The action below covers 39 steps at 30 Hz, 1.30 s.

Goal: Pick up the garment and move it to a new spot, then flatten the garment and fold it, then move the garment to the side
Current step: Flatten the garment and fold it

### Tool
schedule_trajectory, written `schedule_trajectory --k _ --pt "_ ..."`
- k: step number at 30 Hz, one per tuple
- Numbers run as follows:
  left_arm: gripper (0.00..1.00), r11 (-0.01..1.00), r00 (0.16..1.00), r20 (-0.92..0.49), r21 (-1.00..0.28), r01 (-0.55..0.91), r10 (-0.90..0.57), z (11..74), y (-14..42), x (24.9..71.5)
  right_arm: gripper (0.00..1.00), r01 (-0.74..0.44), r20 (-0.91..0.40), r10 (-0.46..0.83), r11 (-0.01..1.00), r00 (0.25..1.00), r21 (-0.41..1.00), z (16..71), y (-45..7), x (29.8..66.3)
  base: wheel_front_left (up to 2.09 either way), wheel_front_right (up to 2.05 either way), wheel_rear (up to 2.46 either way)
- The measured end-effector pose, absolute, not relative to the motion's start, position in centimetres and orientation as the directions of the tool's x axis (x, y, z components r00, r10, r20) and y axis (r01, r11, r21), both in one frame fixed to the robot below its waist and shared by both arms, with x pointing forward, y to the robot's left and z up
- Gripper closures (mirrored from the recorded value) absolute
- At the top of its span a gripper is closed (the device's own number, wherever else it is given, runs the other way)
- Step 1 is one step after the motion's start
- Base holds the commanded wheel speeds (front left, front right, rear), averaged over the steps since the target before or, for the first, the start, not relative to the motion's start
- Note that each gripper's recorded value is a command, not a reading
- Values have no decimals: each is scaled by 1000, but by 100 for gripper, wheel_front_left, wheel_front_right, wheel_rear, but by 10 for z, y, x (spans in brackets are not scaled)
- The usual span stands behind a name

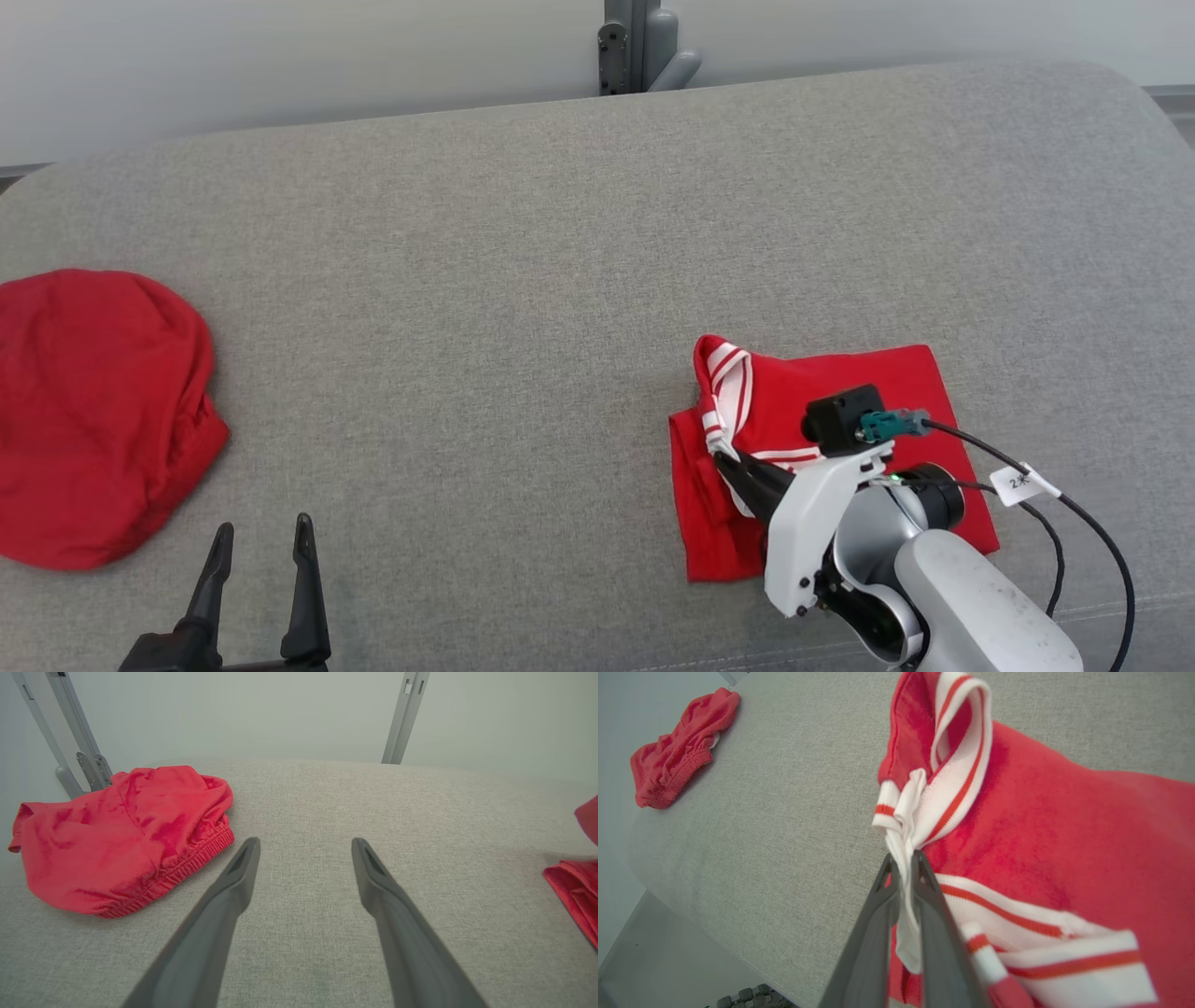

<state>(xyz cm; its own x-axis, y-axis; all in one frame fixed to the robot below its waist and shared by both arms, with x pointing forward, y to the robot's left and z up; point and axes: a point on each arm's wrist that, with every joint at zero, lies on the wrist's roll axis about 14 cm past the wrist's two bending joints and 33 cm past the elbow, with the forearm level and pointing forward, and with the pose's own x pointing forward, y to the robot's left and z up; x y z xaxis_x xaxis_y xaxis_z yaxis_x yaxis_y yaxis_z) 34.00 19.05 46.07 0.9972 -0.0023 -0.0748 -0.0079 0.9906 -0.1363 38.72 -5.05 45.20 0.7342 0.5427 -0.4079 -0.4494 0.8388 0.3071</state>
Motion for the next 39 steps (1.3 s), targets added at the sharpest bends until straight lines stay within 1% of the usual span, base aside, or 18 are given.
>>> schedule_trajectory --k 7,8,9,16,20,23,25,26,27,30,33,39 --pt "0 991 996 -81 -130 -30 19 459 197 337 100 -498 -435 576 818 692 289 440 -29 382 0 0 0" --pt "0 991 996 -82 -130 -31 20 459 198 337 63 -510 -432 584 811 687 286 441 -26 382 0 0 0" --pt "0 991 996 -84 -130 -32 21 458 198 337 0 -517 -418 590 807 691 284 444 -24 382 0 0 0" --pt "0 992 996 -84 -126 -21 10 458 196 339 0 -523 -260 585 808 768 272 482 -31 390 0 0 0" --pt "0 992 997 -74 -125 -6 -3 460 193 341 0 -486 -165 527 842 833 235 503 -60 388 0 0 0" --pt "0 992 997 -71 -125 8 -17 462 189 342 0 -420 -94 452 875 887 239 516 -87 386 0 0 0" --pt "0 992 997 -69 -126 22 -31 462 184 343 0 -357 -64 381 903 922 238 519 -111 385 0 0 0" --pt "0 991 997 -66 -126 38 -47 463 179 345 0 -299 -39 311 935 949 188 520 -135 382 0 0 0" --pt "0 991 997 -64 -127 43 -52 463 178 346 0 -265 -27 274 949 961 171 521 -147 381 0 0 0" --pt "0 990 996 -57 -127 53 -61 465 175 346 0 -184 23 183 974 983 131 522 -173 374 0 0 0" --pt "0 990 997 -46 -125 62 -68 469 173 346 0 -105 52 103 993 993 50 518 -200 364 0 0 0" --pt "0 991 996 -35 -117 72 -76 473 171 341 0 26 56 -24 999 998 -32 508 -236 345 0 0 0"
